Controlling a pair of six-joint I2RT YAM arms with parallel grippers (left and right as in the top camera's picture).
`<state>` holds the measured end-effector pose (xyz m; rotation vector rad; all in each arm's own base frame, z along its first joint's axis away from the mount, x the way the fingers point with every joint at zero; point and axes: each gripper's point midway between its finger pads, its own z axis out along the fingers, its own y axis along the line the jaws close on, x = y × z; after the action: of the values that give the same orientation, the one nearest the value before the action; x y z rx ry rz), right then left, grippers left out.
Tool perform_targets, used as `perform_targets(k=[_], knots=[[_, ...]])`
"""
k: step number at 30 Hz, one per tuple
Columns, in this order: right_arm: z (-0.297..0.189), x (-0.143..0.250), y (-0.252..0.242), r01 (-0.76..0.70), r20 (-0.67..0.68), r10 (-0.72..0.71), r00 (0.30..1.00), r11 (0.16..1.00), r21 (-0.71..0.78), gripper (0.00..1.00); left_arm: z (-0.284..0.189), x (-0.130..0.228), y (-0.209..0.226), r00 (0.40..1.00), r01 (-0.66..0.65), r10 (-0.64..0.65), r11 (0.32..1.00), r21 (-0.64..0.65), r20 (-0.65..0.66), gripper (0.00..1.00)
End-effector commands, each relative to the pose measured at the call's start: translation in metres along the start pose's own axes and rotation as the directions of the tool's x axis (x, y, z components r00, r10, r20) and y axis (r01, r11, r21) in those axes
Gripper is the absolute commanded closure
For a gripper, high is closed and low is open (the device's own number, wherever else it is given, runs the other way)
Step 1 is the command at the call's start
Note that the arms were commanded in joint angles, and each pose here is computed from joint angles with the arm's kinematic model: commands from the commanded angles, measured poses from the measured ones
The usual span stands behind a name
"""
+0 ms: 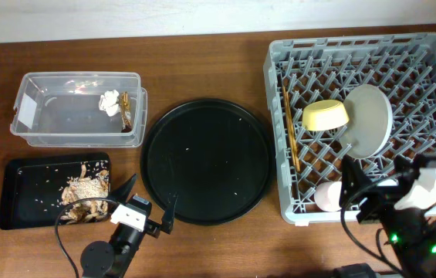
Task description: Sort waste into correct bins and load items into the dishwasher rack
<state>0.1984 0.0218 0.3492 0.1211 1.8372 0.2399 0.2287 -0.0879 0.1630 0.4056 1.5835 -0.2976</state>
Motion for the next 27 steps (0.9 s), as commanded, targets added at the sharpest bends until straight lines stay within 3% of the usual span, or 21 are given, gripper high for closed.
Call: perform_targets(k=[1,7,12,19,27], knots=[[0.012,0.052,-0.013,-0.017,0.047,0.019,0.999,1.0,-0.025,0.02,0.0,0.001,-0.002,1.0,-0.012,0.012,1.0,0.009,0.0,0.01],[0.057,0.122,-0.015,0.011,0.165,0.014,0.986,0.989,-0.149,0.01,0.0,0.001,-0.001,1.0,-0.012,0.012,1.0,0.009,0.001,0.01],[0.085,0.142,-0.018,0.049,0.283,0.009,0.959,0.979,-0.196,0.01,0.0,0.001,-0.001,1.0,-0.012,0.012,1.0,0.009,0.0,0.01],[0.093,0.17,-0.025,0.016,0.164,0.012,0.986,0.985,-0.172,0.01,0.0,0.001,-0.001,1.0,-0.012,0.012,1.0,0.009,0.001,0.01],[0.093,0.17,-0.025,0.016,0.163,0.012,0.987,0.985,-0.172,0.01,0.0,0.001,-0.002,1.0,-0.012,0.012,1.0,0.009,0.0,0.01]])
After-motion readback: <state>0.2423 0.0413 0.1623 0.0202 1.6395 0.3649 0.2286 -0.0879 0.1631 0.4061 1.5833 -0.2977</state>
